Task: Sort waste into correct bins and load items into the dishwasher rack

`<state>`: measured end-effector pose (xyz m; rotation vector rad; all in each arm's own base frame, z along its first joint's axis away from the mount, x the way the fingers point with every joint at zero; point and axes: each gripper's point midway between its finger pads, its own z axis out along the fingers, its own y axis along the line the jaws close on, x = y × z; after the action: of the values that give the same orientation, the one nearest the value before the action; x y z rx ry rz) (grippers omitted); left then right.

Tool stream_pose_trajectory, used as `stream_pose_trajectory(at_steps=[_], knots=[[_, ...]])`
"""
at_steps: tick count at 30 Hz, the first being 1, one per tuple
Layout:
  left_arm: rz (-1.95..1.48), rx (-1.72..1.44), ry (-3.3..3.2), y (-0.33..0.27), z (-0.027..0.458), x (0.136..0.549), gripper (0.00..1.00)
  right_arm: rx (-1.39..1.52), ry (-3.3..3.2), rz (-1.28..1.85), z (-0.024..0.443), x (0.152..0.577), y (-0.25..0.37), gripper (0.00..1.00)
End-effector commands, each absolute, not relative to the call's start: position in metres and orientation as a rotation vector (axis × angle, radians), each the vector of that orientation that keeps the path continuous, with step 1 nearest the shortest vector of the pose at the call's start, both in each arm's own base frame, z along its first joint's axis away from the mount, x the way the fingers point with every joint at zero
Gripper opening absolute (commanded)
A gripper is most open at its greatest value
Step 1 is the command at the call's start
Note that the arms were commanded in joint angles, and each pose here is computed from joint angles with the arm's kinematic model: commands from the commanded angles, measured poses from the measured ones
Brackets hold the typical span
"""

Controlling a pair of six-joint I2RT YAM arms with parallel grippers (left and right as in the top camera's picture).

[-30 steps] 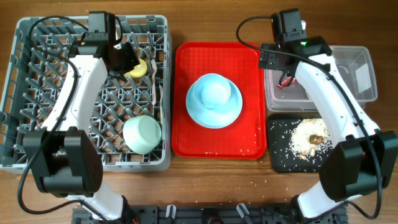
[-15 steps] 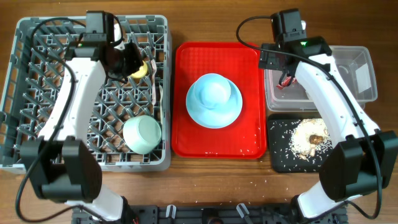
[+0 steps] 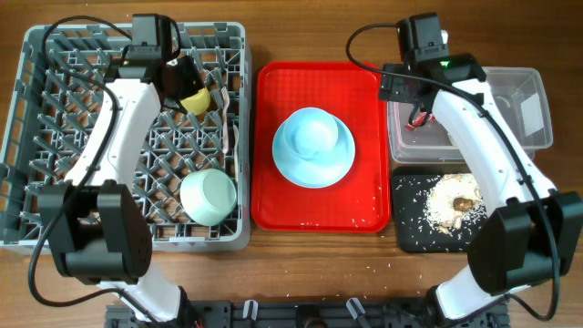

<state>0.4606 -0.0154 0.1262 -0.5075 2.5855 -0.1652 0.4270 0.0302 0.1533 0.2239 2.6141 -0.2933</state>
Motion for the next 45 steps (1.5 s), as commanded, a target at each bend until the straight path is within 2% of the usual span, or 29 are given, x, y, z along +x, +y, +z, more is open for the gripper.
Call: stream_pose_trajectory(at_steps=[1, 9, 12, 17, 27, 32, 36, 39, 43, 45], knots=[[-0.156, -0.493, 2.476, -0.008, 0.166, 0.468, 0.22, 0.22, 2.594, -0.32, 0.159, 0.429, 0.026, 1.0], [-0.288, -0.432, 2.399, -0.026, 0.22, 0.45, 0.23, 0.22, 2.594, -0.321, 0.159, 0.429, 0.026, 1.0], [-0.287, -0.426, 2.421, -0.029, 0.22, 0.442, 0.04, 0.221, 2.594, -0.32, 0.159, 0.429, 0.026, 1.0], [-0.275, -0.438, 2.468, -0.029, 0.199, 0.447, 0.04, 0.22, 2.594, -0.321, 0.159, 0.429, 0.026, 1.0], [-0.136, -0.5, 2.623, -0.016, 0.108, 0.466, 0.04, 0.221, 2.594, -0.32, 0.159, 0.429, 0.026, 1.0], [-0.13, -0.503, 2.633, -0.015, 0.098, 0.469, 0.04, 0.22, 2.594, -0.32, 0.159, 0.429, 0.026, 1.0], [-0.147, -0.491, 2.575, -0.016, 0.125, 0.469, 0.04, 0.22, 2.594, -0.32, 0.159, 0.429, 0.026, 1.0], [-0.2, -0.465, 2.462, -0.019, 0.178, 0.465, 0.04, 0.221, 2.594, -0.32, 0.159, 0.429, 0.026, 1.0], [-0.525, -0.315, 2.35, -0.065, 0.255, 0.436, 0.08, 0.22, 2.594, -0.32, 0.159, 0.429, 0.026, 1.0], [-0.648, -0.217, 2.344, -0.095, 0.276, 0.415, 0.12, 0.22, 2.594, -0.32, 0.159, 0.429, 0.026, 1.0]])
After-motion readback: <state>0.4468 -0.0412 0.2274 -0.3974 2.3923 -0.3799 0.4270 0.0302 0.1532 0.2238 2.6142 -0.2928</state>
